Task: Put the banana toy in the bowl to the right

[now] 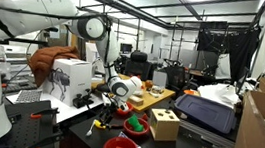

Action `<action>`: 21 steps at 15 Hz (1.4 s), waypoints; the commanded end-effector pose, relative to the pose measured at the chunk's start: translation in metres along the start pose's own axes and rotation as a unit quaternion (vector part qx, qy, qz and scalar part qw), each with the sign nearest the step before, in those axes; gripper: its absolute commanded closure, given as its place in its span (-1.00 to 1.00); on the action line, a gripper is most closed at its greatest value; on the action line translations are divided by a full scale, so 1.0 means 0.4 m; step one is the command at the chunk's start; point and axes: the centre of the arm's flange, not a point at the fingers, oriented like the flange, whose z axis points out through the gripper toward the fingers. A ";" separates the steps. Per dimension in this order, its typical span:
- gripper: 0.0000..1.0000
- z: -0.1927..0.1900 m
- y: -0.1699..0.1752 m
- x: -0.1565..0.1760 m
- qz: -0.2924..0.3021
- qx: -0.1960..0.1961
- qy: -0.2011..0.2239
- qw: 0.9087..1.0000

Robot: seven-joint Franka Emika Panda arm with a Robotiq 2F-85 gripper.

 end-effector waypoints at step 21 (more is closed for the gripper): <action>-1.00 0.056 0.043 0.011 0.054 0.055 -0.018 0.997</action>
